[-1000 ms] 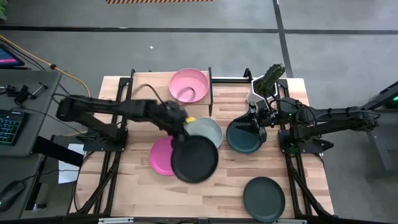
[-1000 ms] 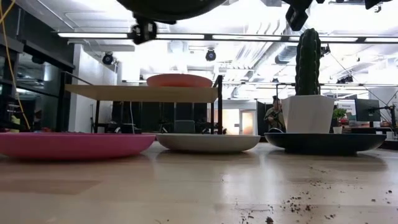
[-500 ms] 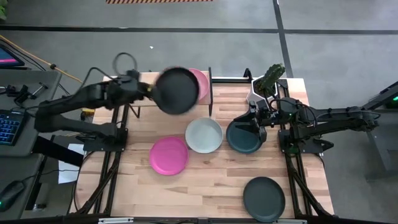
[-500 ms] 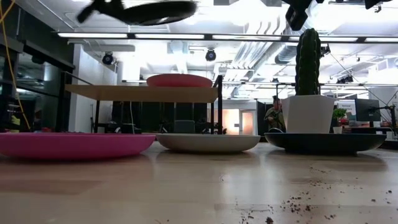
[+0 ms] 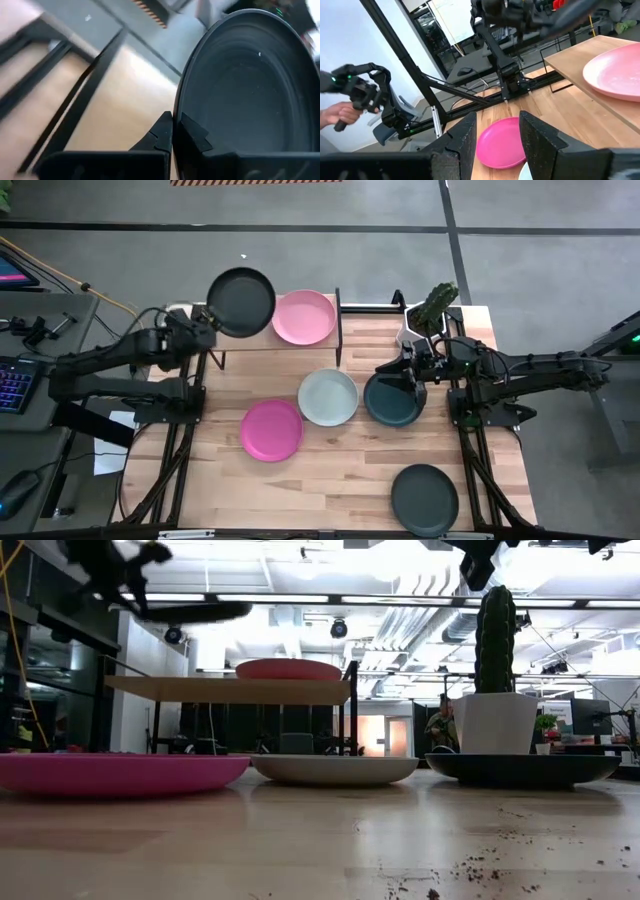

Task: Place and stack plates onto a shelf
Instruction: Put the black plate on the shelf

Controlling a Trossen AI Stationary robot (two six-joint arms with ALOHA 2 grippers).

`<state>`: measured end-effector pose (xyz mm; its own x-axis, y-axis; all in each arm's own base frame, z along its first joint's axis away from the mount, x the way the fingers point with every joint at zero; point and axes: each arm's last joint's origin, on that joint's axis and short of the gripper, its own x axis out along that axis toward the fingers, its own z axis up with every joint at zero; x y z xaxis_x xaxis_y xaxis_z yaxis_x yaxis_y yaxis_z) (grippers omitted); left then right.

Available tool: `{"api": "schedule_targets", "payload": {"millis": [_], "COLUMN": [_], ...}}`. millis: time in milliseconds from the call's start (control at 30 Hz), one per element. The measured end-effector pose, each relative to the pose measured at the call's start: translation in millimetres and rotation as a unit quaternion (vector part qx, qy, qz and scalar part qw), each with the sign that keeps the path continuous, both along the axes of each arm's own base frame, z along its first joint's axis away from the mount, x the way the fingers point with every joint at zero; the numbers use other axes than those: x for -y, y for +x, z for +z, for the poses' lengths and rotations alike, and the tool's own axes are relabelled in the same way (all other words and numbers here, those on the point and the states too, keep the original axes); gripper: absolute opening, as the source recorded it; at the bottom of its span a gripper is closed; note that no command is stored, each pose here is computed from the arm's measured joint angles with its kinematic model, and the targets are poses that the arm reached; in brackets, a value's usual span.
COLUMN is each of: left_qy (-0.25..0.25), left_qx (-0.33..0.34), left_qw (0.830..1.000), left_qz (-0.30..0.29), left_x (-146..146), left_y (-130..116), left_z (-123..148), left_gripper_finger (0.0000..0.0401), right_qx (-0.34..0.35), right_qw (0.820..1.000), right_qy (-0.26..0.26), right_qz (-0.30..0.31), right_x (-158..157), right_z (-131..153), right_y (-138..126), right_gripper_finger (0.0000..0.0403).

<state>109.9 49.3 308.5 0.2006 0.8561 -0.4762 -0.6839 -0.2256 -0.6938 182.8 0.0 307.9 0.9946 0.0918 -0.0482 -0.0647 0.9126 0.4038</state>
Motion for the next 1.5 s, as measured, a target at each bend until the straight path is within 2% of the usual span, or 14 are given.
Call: {"api": "schedule_targets", "payload": {"millis": [133, 267, 600, 733, 867, 1500], "left_qy": [-0.029, -0.035, -0.049, -0.075, -0.083, -0.079], "left_qx": [0.048, 0.092, 0.056, 0.025, 0.021, -0.011], "left_qw": [0.997, 0.991, 0.992, 0.993, 0.991, 0.991], "left_qz": [0.054, 0.095, 0.102, 0.090, 0.100, 0.105], "left_x": [-0.4, -0.9, -3.1, -3.9, -5.0, -5.7], "left_y": [2.0, 3.3, 13.5, 21.5, 26.7, 28.1], "left_z": [-31.1, -46.1, -59.6, -67.0, -71.8, -75.9], "left_gripper_finger": [0.0005, 0.0005, 0.0005, 0.0005, 0.0005, 0.0005], "right_qx": [0.000, 0.000, 0.000, 0.000, 0.000, -0.003], "right_qw": [1.000, 1.000, 1.000, 1.000, 1.000, 1.000], "right_qy": [0.000, 0.000, -0.004, -0.004, -0.001, 0.004], "right_qz": [0.000, 0.000, 0.001, 0.002, 0.002, 0.001], "right_x": [0.0, 0.0, -0.1, -0.1, -0.1, -0.1], "right_z": [0.0, 0.0, 0.0, 0.0, 0.0, -0.5], "right_y": [0.0, 0.0, 0.0, 0.0, 0.0, 0.0], "right_gripper_finger": [0.0130, 0.0130, 0.0130, 0.0130, 0.0130, 0.0130]}}
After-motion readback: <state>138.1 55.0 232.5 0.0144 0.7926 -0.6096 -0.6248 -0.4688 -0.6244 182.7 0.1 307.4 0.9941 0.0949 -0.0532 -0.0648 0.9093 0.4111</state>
